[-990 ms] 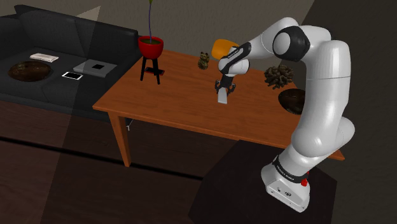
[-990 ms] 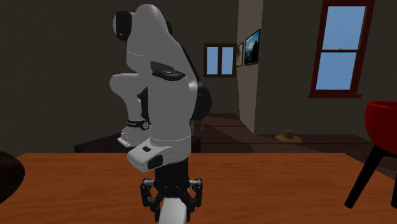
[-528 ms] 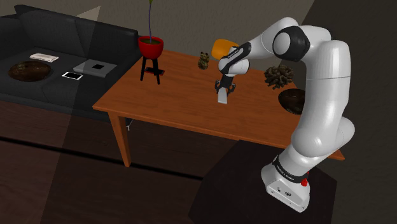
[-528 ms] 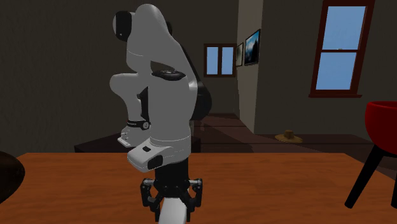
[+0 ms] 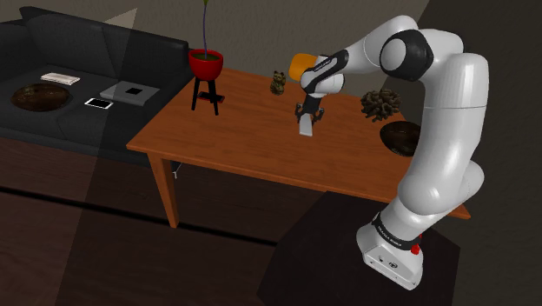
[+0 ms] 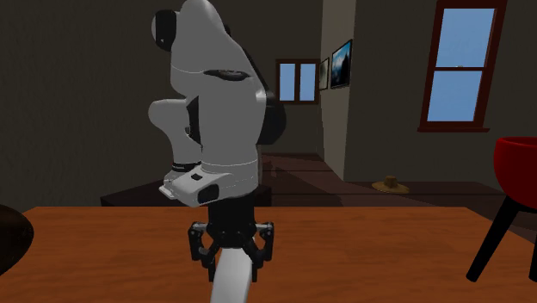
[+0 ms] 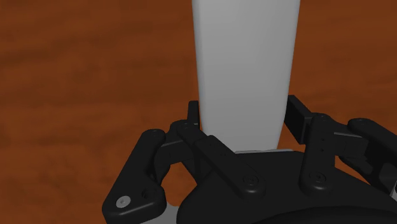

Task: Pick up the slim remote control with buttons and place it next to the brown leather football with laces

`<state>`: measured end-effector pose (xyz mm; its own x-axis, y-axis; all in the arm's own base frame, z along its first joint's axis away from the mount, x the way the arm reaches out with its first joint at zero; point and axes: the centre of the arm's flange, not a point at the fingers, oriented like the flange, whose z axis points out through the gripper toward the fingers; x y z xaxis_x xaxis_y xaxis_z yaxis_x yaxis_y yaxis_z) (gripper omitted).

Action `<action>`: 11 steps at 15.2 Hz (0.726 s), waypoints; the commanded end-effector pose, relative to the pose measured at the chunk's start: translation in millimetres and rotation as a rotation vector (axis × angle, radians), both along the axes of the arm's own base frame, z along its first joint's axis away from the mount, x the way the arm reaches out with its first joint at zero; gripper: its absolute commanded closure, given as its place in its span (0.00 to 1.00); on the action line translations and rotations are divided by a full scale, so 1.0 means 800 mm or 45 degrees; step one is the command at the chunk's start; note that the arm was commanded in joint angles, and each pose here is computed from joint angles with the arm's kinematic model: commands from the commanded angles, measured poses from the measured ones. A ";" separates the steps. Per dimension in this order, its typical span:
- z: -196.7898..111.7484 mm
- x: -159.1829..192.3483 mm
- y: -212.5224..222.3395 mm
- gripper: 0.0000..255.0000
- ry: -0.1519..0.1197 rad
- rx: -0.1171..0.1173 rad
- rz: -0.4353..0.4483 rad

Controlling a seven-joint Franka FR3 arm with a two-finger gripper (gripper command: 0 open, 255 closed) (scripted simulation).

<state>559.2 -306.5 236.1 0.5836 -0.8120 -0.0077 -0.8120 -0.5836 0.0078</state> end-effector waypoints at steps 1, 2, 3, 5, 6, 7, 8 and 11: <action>0.013 0.001 0.000 1.00 0.000 0.000 0.000; 0.019 0.001 0.000 1.00 0.000 0.000 0.000; 0.026 0.001 0.000 1.00 0.000 0.000 0.000; 0.039 0.001 0.000 1.00 0.000 0.000 0.000; 0.046 0.001 0.000 1.00 0.000 0.000 0.000; 0.052 0.001 0.000 1.00 0.000 0.000 0.000; 0.059 0.001 0.000 1.00 0.000 0.000 0.000; 0.079 0.001 0.000 1.00 0.000 0.000 0.000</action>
<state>559.5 -306.9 294.0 0.5838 -0.8119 -0.0077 -0.8118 -0.5838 0.0079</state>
